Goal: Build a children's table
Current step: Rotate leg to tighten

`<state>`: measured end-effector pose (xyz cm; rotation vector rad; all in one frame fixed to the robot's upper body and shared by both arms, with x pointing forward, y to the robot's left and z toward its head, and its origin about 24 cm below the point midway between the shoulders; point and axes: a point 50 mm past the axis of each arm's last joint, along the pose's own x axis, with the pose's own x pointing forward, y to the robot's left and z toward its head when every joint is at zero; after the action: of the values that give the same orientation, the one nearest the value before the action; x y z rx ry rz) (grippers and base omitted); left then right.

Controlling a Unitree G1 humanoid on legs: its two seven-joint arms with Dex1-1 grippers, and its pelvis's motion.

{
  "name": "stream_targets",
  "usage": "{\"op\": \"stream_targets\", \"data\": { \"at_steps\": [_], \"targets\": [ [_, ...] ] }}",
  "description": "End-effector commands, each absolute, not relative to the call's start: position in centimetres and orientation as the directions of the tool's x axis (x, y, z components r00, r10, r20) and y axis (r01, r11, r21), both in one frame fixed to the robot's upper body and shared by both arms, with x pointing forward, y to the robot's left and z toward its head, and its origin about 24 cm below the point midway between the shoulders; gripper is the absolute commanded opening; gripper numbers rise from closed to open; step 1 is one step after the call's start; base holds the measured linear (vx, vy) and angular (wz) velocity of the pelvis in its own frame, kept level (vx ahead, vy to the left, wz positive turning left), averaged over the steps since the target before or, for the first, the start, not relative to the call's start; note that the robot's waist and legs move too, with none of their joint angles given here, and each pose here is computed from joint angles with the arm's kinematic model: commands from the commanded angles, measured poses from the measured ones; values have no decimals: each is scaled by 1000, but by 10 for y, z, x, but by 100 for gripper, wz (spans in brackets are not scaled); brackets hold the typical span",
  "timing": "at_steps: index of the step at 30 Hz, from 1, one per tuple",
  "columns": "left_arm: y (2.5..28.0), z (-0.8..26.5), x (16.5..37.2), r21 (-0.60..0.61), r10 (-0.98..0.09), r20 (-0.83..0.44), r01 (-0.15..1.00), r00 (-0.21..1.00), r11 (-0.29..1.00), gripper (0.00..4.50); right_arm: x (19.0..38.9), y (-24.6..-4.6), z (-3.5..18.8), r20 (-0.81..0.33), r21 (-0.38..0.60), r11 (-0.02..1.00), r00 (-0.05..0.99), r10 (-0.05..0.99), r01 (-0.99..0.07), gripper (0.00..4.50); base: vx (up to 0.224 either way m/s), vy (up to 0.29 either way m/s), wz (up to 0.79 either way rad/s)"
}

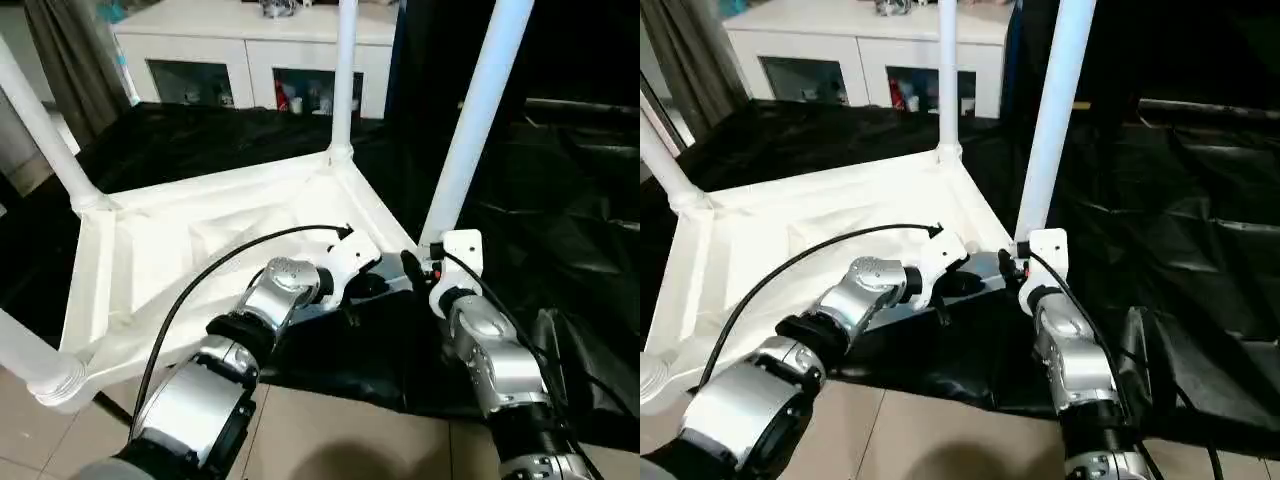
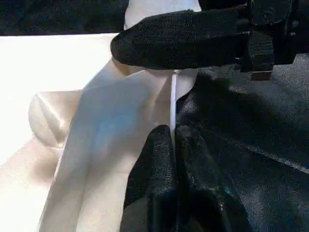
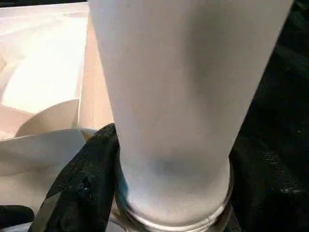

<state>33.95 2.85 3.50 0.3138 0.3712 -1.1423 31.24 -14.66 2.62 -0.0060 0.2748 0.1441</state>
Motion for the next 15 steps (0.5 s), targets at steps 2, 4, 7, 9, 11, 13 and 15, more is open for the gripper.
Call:
{"op": "stream_targets", "data": {
  "at_steps": [2, 4, 7, 9, 11, 13, 15],
  "targets": [
    [26, 36, 341, 78, -811, -446, 919, 379, 387, 0, 307, -115, 27, -243, 61, 931, 900, 363, -359, 327, 0, 0, 0],
    [30, 36, 340, 85, -820, -444, 928, 361, 363, 0, 306, -120, 34, -216, 50, 903, 878, 426, -426, 350, 0, 0, 0],
    [39, 34, 338, 72, -837, -449, 946, 312, 315, 0, 301, -130, 41, -231, 16, 840, 816, 530, -542, 376, 0, 0, 0],
    [47, 32, 336, 51, -851, -451, 959, 270, 277, 0, 294, -136, 43, -263, -15, 782, 757, 598, -624, 392, 0, 0, 0],
    [51, 32, 334, 43, -870, -436, 971, 231, 236, 0, 289, -141, 44, -281, -22, 745, 719, 636, -667, 399, 0, 0, 0],
    [59, 32, 329, 10, -896, -420, 987, 147, 158, 0, 282, -149, 47, -292, 6, 697, 666, 687, -717, 399, 0, 0, 0],
    [65, 31, 325, -20, -902, -422, 994, 89, 108, 0, 277, -153, 50, -298, 34, 662, 624, 722, -749, 399, 0, 0, 0]
  ]
}}
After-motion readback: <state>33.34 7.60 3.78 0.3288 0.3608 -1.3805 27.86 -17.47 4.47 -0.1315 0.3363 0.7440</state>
